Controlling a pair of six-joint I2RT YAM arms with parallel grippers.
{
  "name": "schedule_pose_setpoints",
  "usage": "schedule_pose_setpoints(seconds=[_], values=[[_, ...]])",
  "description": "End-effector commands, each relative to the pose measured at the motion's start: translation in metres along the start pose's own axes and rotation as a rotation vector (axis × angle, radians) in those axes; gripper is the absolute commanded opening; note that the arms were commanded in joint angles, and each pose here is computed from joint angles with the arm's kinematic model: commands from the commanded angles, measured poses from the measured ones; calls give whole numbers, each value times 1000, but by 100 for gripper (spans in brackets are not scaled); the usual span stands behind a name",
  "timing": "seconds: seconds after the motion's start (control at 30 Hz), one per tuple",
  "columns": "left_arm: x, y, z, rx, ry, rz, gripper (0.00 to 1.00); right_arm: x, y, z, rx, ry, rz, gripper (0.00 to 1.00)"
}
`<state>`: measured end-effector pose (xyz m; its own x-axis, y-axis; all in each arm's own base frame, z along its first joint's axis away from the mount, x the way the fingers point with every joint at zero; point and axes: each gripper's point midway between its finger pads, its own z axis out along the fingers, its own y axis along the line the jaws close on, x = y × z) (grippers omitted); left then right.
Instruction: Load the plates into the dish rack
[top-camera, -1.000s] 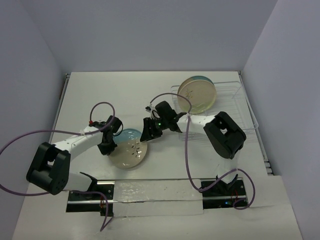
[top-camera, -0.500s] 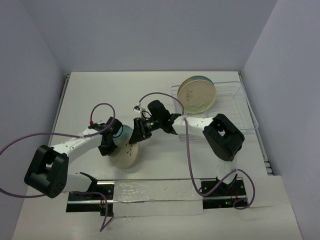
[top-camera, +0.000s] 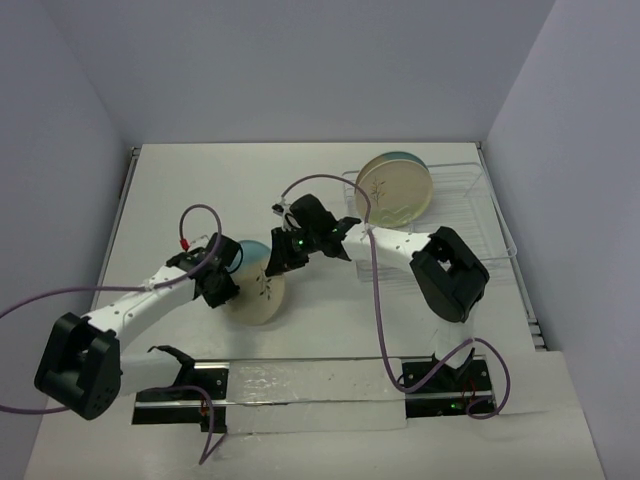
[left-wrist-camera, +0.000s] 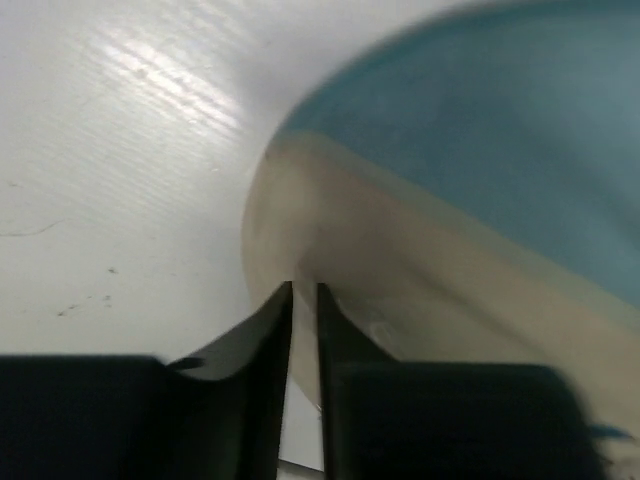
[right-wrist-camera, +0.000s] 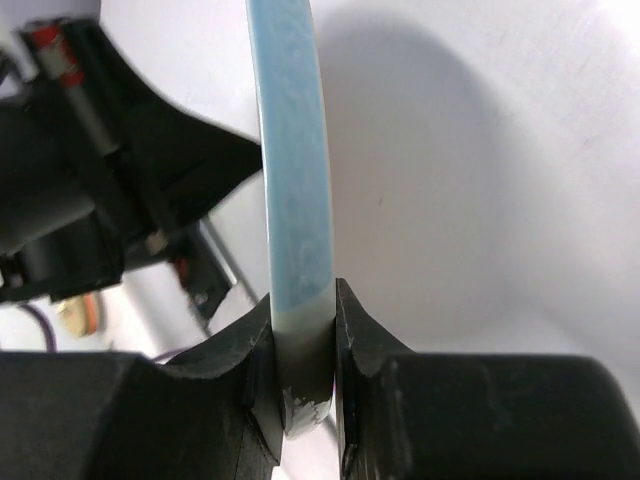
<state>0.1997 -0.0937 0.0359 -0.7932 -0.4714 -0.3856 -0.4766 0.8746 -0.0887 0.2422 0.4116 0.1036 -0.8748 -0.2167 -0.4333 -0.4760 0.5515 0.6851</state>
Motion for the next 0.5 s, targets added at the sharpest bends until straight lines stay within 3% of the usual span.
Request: schedule_pose_setpoints(seconds=[0.0,0.07,0.17,0.3,0.47], values=[[-47,-65,-52,325,-151,-76,66,-78,34,-40,76,-266,-233,0],[-61,-69,-71,374,-210,-104,86,-101,48,-59,80,-341,-300,0],[-84,-63,-102,420,-319,-148,95,-138,60,-93,111,-453,-392,0],[-107,-49,-133,432,-439,-208,99,-182,81,-162,155,-599,-569,0],[-120,-53,-142,448,-487,-242,99,-192,108,-235,219,-687,-878,0]])
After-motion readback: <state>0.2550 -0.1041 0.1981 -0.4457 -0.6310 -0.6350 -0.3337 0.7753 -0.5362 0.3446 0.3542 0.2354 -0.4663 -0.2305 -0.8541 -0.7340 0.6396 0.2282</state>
